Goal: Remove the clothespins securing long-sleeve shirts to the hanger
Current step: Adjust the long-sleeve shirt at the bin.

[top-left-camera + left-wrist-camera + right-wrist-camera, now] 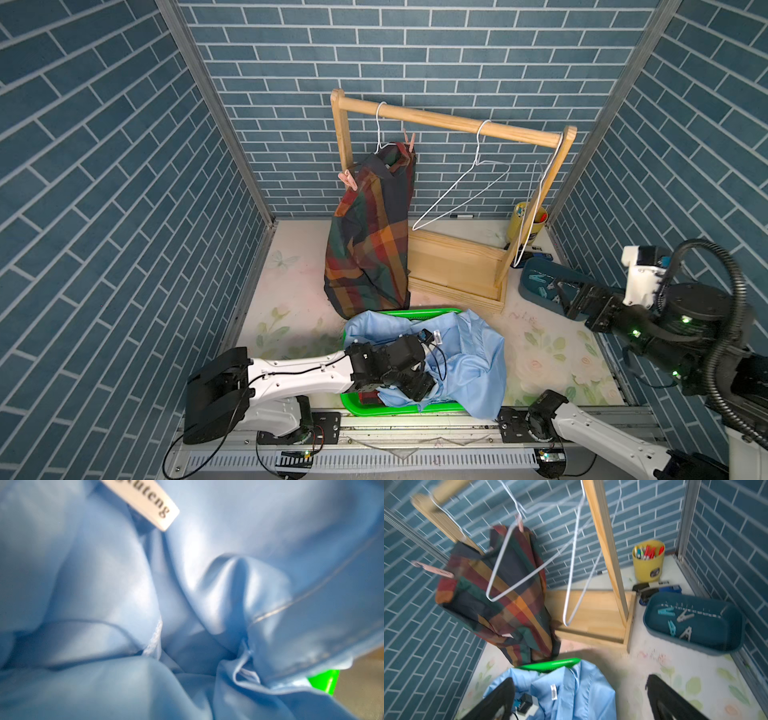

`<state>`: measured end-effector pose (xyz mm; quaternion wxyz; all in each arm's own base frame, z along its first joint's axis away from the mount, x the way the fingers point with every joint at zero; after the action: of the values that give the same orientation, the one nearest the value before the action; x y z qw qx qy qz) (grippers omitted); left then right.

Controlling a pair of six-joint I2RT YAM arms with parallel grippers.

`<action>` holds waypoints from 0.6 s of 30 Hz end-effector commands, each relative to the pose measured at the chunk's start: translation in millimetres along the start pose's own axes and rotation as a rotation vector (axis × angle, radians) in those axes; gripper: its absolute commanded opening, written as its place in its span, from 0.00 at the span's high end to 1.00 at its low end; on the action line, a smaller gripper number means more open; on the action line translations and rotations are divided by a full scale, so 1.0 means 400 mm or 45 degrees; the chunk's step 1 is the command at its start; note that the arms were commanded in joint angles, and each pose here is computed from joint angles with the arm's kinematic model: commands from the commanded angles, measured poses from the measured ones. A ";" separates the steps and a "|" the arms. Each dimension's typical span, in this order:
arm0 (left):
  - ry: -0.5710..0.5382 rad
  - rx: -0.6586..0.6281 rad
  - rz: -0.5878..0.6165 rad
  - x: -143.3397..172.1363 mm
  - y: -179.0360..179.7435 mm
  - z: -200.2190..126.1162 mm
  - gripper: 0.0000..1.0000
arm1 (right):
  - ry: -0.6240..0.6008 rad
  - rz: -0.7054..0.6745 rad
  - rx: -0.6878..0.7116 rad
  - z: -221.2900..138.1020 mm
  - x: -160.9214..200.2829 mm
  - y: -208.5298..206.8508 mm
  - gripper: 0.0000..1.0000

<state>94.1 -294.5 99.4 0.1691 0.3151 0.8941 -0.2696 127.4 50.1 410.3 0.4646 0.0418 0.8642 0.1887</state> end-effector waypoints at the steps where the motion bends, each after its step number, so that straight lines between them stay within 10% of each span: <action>1: 0.103 -0.105 -0.099 0.066 0.066 0.029 0.27 | 0.330 0.180 0.096 0.098 0.185 -0.042 0.02; 18: 0.096 -0.138 -0.099 0.074 0.091 0.044 0.25 | 0.732 0.451 0.067 0.391 0.543 -0.058 0.01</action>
<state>97.7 -291.6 78.9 0.1589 0.2850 0.9058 -0.2703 124.2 110.6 149.6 0.1566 0.1190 0.9604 0.1973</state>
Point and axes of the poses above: each gripper's point midway between its finger pads, its own z axis out along the fingers, its own y axis along the line the jaws close on, x = y × z, the point moved 3 cm from there along -z, back along the fingers, and after that the axes turned 1 degree about -z, right-handed, at the moved point
